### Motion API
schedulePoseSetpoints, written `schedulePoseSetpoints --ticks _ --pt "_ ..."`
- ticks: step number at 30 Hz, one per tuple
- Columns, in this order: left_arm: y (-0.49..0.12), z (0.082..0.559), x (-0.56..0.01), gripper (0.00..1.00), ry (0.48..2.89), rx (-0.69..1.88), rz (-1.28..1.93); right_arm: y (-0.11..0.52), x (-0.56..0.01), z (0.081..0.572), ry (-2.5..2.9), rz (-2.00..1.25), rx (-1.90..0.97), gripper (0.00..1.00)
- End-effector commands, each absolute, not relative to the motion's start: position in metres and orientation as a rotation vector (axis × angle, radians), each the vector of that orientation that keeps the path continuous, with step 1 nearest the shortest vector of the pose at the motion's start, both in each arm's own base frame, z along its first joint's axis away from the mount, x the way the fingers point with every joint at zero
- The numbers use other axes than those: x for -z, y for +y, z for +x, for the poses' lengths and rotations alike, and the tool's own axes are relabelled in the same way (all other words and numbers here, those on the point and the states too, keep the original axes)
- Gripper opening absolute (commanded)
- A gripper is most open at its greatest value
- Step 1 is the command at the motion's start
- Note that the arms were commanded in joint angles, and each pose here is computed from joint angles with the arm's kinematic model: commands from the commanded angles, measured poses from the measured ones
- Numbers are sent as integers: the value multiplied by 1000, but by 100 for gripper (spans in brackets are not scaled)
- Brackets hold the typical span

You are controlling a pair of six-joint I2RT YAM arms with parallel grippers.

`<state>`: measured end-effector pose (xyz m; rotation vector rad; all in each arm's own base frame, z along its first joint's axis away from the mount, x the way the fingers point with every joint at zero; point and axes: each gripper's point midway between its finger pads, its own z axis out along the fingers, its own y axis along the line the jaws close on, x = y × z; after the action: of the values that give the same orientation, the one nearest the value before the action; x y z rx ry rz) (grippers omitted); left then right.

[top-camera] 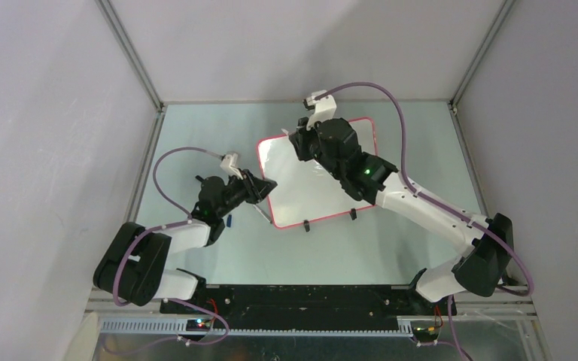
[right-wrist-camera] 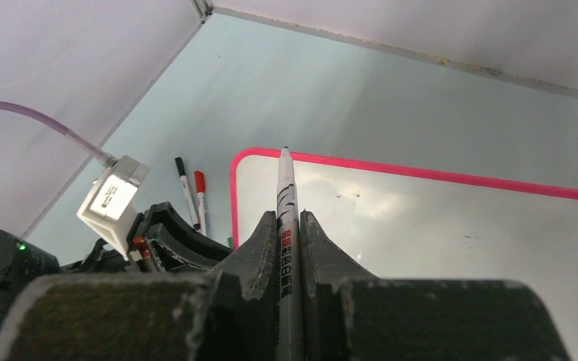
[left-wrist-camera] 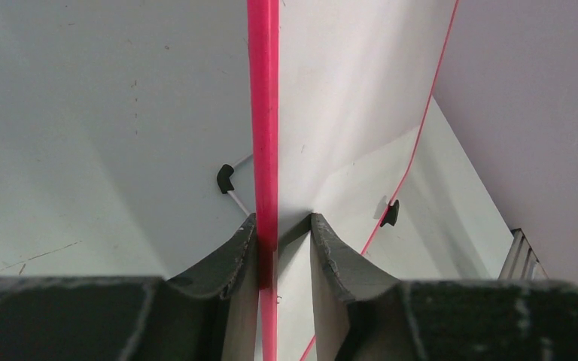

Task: Write a sentence on the whiteboard
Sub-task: Hold the whiteboard at the center of the board.

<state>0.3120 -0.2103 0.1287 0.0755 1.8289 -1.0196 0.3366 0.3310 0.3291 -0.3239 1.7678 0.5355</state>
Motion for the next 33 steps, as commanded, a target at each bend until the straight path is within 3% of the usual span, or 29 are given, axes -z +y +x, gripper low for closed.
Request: schedulePoseSetpoints --ticks 1,6,13,19,33 --pt "-212 322 -137 23 1811 972 112 338 -346 335 1705 -298 -567 0" --pt "-214 323 -137 14 1816 976 121 337 -340 338 1719 -303 -539 0" --pt "-213 324 -134 11 1840 962 115 345 -328 339 1746 -336 -530 0" --pt "-213 325 -130 17 1855 954 114 364 -313 339 1776 -384 -518 0" --pt "-205 325 -137 41 1843 900 115 379 -302 339 1801 -417 -452 0"
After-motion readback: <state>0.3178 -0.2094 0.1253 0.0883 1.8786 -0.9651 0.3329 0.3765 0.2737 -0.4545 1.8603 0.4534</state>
